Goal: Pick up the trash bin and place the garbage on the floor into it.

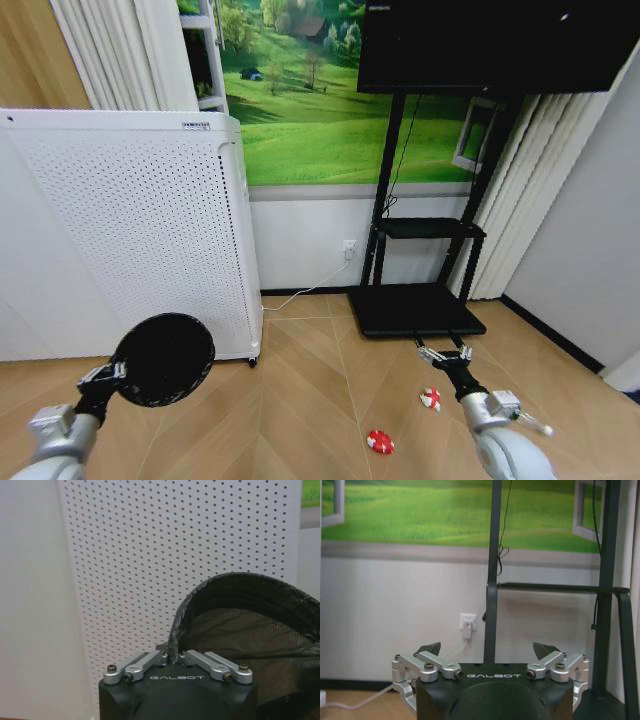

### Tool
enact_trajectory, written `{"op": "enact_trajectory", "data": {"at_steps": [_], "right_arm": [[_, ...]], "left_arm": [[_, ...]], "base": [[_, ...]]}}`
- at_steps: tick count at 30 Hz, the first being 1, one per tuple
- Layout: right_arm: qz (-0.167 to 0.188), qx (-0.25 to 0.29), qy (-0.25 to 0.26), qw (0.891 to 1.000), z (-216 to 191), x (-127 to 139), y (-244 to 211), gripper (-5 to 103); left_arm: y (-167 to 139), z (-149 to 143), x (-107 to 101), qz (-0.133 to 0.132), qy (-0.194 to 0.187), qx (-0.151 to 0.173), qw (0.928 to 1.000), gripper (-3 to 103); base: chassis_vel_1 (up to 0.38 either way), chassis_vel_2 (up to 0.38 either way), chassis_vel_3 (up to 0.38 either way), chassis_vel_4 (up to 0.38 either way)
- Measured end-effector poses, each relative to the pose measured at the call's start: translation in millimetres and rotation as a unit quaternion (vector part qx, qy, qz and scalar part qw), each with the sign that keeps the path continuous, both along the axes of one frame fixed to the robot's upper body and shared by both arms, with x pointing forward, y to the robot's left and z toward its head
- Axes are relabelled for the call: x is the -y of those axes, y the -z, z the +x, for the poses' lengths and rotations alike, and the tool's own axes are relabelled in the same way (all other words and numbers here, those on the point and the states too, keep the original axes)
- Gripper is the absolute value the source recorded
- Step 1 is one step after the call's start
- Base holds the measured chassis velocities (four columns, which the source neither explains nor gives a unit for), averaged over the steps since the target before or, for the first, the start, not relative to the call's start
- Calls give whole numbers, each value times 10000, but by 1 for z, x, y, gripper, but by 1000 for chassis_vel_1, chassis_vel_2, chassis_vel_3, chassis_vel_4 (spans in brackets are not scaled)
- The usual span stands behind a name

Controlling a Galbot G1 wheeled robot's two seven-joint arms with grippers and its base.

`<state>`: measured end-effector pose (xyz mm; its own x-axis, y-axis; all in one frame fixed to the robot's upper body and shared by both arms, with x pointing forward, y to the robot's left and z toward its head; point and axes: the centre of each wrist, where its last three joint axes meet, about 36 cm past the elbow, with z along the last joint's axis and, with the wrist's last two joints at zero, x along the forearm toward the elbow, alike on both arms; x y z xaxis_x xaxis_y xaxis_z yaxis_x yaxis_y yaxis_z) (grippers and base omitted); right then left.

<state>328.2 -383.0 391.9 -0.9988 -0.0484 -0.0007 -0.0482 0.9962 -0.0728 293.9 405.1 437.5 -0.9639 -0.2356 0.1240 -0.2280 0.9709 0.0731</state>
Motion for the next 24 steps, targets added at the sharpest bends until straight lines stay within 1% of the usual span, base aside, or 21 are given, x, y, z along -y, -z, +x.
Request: {"op": "enact_trajectory", "data": {"at_steps": [2,4,5,6,7,9,10,13,14,15,16,18,19,21,22,24], "right_arm": [[-312,-313,-56,9990,0,9,4,100],[-509,-528,-115,9972,1,15,7,100],[-509,-528,-115,9972,1,15,7,100],[-668,-699,-173,9952,0,21,9,100],[-668,-699,-173,9952,0,21,9,100],[-935,-974,-330,9903,-3,32,13,100],[-935,-974,-330,9903,-3,32,13,100],[-1311,-1422,-615,9792,-8,46,24,100],[-1311,-1422,-615,9792,-8,46,24,100],[-1459,-1550,-737,9743,-8,52,29,100],[-1459,-1550,-737,9743,-8,52,29,100],[-1699,-1753,-1003,9645,-3,57,46,100],[-1699,-1753,-1003,9645,-3,57,46,100],[-1788,-1874,-1276,9574,2,56,62,100],[-1788,-1874,-1276,9574,2,56,62,100],[-1879,-2055,-1626,9466,2,55,82,100]], "left_arm": [[16,9,16,-233,7,-21,9997,3],[26,15,26,-389,16,-37,9992,3],[26,15,26,-389,16,-37,9992,3],[33,18,32,-477,23,-60,9988,3],[33,18,32,-477,23,-60,9988,3],[43,21,41,-570,23,-117,9983,3],[43,21,41,-570,23,-117,9983,3],[52,24,45,-657,15,-180,9977,3],[52,24,45,-657,15,-180,9977,3],[53,25,45,-663,10,-187,9976,3],[53,25,45,-663,10,-187,9976,3],[53,26,44,-654,21,-188,9977,3],[53,26,44,-654,21,-188,9977,3],[53,25,45,-649,23,-194,9977,3],[53,25,45,-649,23,-194,9977,3],[53,22,46,-632,21,-212,9978,3]], "base": [[-32,-27,19,13],[0,0,0,0],[0,0,0,0],[0,0,0,0],[0,0,0,0],[0,0,0,0],[0,0,0,0],[0,0,0,0],[0,0,0,0],[0,0,0,0],[0,0,0,0],[0,0,0,0],[0,0,0,0],[0,0,0,0],[0,0,0,0],[0,0,0,0]]}}
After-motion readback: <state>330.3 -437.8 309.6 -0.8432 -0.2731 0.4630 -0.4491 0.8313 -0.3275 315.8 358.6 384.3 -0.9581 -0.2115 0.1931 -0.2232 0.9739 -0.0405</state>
